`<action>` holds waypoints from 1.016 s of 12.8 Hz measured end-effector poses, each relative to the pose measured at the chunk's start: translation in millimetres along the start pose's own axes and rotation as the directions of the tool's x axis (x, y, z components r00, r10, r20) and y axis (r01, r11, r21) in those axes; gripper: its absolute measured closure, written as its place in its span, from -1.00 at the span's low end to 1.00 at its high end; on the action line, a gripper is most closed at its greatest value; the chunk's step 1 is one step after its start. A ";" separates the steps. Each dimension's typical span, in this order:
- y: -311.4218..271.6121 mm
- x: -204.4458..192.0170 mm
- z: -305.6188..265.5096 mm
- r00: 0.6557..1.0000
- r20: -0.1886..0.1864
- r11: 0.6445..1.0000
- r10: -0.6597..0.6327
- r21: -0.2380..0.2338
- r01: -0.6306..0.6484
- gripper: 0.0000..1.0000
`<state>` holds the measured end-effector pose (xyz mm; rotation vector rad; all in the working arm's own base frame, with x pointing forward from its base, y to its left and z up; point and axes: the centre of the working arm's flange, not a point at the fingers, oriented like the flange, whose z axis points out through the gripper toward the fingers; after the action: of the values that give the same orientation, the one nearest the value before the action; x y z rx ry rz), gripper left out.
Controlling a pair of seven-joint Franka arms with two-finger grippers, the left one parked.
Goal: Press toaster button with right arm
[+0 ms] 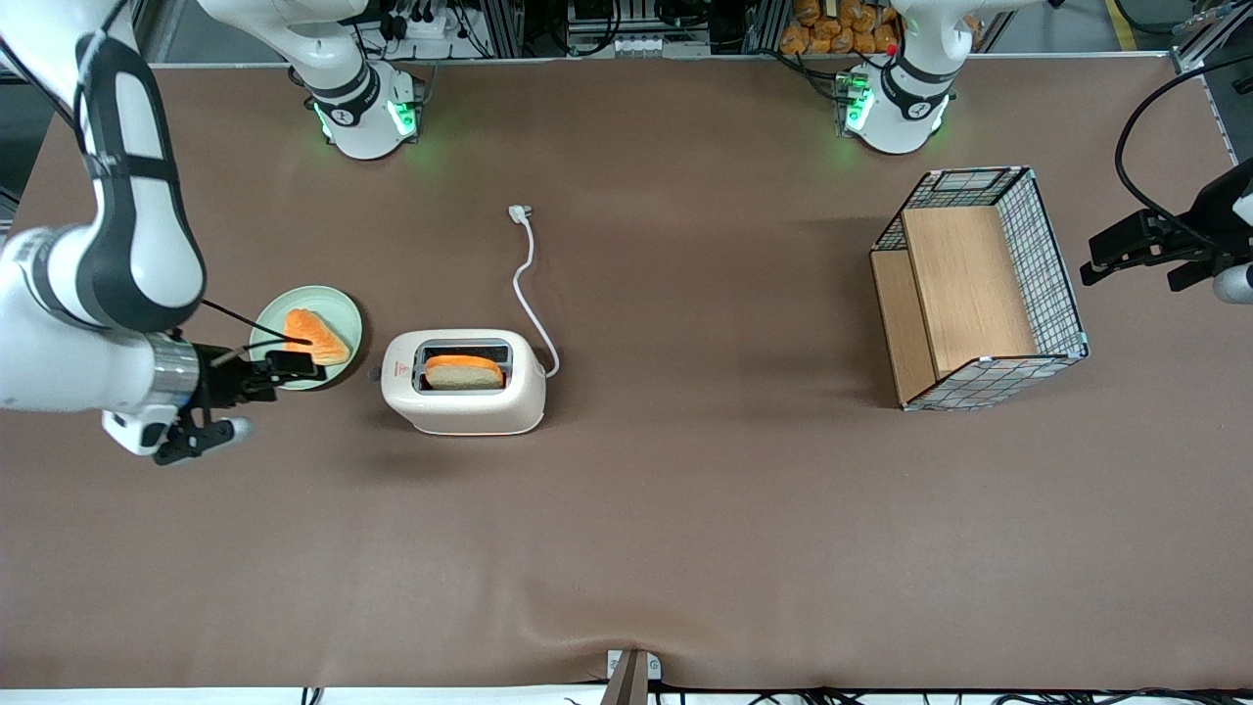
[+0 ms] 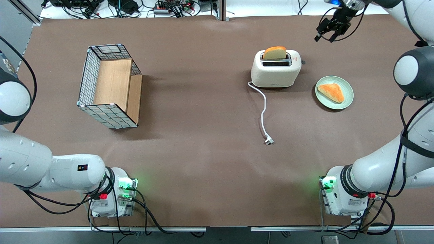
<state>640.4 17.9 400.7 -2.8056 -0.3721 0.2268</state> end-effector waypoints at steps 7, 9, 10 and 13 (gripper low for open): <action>-13.4 -36.5 -75.5 0.999 -0.026 0.986 0.030 -0.162 -0.034 -1.00; -18.0 -46.2 -92.1 0.998 -0.037 0.979 0.049 -0.194 -0.056 -1.00; -20.3 -50.6 -98.7 0.998 -0.039 0.976 0.055 -0.207 -0.062 -1.00; -25.4 -58.0 -112.5 0.997 -0.058 0.973 0.058 -0.221 -0.070 -1.00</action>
<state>601.1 -5.5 521.3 -3.0407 -0.3130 0.1335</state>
